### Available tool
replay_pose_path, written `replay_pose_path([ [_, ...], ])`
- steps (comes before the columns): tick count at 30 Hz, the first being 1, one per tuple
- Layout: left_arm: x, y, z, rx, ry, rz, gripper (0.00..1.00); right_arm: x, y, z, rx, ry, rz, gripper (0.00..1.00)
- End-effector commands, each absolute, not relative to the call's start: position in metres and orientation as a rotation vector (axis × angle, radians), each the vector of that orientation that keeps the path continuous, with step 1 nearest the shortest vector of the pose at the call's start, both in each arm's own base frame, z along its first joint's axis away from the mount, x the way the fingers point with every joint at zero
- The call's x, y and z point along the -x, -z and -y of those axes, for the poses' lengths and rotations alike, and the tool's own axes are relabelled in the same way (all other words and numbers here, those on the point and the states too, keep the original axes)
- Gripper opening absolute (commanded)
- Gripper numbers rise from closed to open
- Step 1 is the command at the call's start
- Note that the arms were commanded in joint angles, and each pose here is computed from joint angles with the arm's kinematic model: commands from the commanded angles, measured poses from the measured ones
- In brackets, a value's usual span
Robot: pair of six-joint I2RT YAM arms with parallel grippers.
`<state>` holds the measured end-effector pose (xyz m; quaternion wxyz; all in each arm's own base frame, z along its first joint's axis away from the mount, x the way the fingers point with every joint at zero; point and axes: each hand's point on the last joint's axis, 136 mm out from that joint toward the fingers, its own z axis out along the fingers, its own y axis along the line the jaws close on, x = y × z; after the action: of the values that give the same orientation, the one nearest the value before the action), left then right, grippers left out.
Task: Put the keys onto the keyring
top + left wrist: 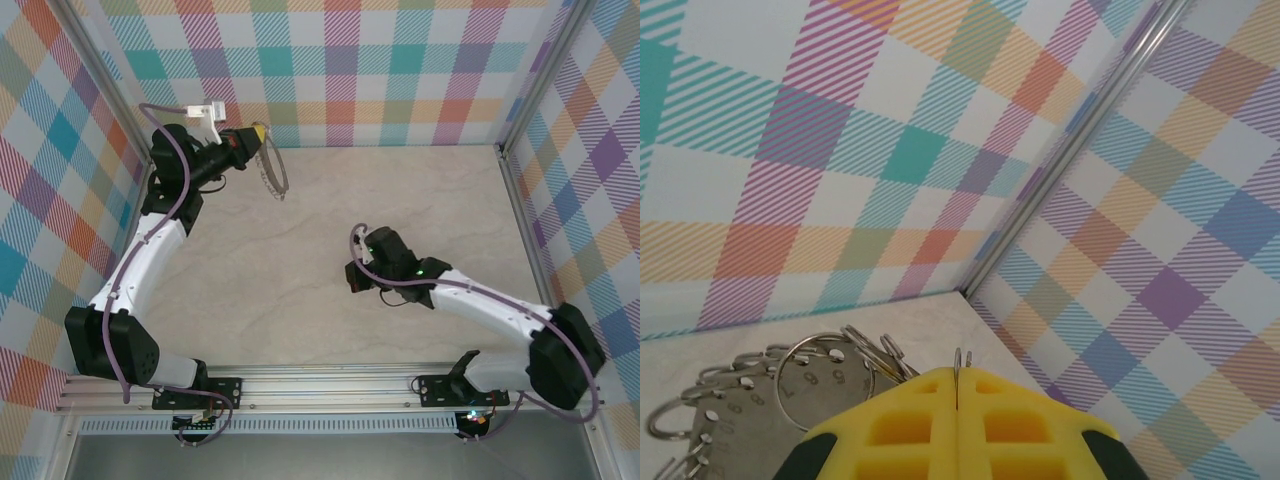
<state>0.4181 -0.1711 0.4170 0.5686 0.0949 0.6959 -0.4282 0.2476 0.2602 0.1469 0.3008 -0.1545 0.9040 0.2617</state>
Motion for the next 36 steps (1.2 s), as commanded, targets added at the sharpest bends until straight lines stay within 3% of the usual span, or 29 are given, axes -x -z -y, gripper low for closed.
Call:
replay_pose_path([
  [1,-0.392,-0.446,0.181,-0.313,1.014,-1.553,0.00,-0.261,-0.201,-0.258,0.425,-0.722,-2.219,0.00],
  [14,-0.333,-0.451,0.222,-0.573,1.051,-1.526,0.00,-0.283,-0.336,-0.234,0.313,-0.918,-1.778,0.00],
  [36,-0.300,-0.426,0.295,-0.890,1.070,-1.461,0.00,-0.292,-0.436,-0.216,0.267,-0.962,-1.408,0.00],
])
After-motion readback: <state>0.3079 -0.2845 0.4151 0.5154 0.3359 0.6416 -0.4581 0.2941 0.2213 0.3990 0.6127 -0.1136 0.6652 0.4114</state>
